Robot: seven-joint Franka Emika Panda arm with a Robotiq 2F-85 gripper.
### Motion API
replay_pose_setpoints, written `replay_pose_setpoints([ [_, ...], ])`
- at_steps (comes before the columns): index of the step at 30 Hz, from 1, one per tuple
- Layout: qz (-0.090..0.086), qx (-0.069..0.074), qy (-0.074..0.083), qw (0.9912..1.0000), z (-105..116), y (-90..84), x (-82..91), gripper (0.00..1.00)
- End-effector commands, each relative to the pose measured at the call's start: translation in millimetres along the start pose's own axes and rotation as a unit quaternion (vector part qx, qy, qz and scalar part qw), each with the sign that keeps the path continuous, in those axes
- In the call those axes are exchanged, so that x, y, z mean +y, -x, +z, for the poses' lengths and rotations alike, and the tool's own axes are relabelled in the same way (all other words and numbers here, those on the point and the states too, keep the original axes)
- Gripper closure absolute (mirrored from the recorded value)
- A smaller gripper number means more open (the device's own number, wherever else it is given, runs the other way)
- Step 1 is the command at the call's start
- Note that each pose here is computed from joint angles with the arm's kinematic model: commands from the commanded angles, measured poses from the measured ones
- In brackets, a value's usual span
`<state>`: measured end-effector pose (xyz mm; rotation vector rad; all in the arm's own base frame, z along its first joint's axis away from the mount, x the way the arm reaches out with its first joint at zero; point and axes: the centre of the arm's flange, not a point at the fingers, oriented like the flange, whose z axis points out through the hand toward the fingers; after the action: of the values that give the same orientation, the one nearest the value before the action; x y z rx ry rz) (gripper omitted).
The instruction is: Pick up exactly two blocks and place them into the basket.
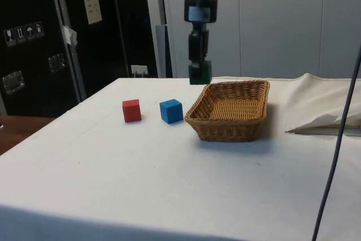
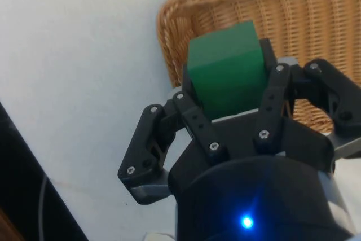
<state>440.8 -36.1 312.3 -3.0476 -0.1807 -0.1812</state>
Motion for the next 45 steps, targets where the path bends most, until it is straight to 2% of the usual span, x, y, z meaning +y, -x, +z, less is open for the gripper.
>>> replay_pose_setpoints([
  [1, 0.001, -0.003, 0.007, 0.99997, 4.3, 5.8, 2.2, 0.98],
  [3, 0.001, -0.010, 0.006, 0.99993, 12.6, 15.1, 2.4, 0.98],
  [4, 0.001, -0.012, -0.001, 0.99993, 11.4, 12.9, 0.5, 0.98],
  [5, 0.001, -0.011, 0.006, 0.99992, 15.2, 18.0, 3.2, 0.98],
  [11, 0.002, -0.014, 0.007, 0.99988, 31.9, 34.8, 5.0, 0.98],
  [12, 0.002, -0.017, 0.001, 0.99985, 31.0, 34.8, 2.9, 0.98],
  [13, 0.003, -0.014, 0.007, 0.99987, 37.3, 40.3, 5.8, 0.98],
  [19, 0.010, -0.008, 0.013, 0.99983, 56.8, 59.6, 7.2, 0.98],
  [21, 0.010, -0.013, 0.014, 0.99976, 58.5, 60.0, 7.1, 0.98],
  [22, 0.013, -0.007, 0.015, 0.99978, 61.8, 64.4, 7.4, 0.98],
  [25, 0.014, -0.005, 0.021, 0.99966, 71.9, 72.6, 6.5, 0.98],
  [29, 0.015, -0.002, 0.028, 0.99948, 78.4, 74.3, 6.9, 0.98],
  [30, 0.013, -0.009, 0.032, 0.99934, 81.4, 74.7, 9.1, 0.98],
  [31, 0.015, -0.002, 0.030, 0.99945, 79.8, 74.8, 6.9, 0.98],
  [33, 0.015, -0.001, 0.032, 0.99937, 81.7, 74.9, 7.3, 0.97],
  [35, 0.015, -0.002, 0.033, 0.99934, 82.5, 75.3, 7.9, 0.86],
  [39, 0.015, -0.001, 0.033, 0.99933, 82.6, 75.6, 8.2, 0.47],
  [40, 0.014, -0.008, 0.038, 0.99914, 86.2, 74.8, 10.7, 0.37],
  [41, 0.016, -0.002, 0.033, 0.99932, 82.9, 75.8, 8.3, 0.27],
  [43, 0.016, -0.002, 0.033, 0.99932, 82.9, 75.8, 8.3, 0.07],
  [44, 0.016, -0.002, 0.033, 0.99932, 82.9, 75.8, 8.3, 0.01],
  [45, 0.016, -0.002, 0.033, 0.99932, 82.9, 75.8, 8.3, 0.00],
])
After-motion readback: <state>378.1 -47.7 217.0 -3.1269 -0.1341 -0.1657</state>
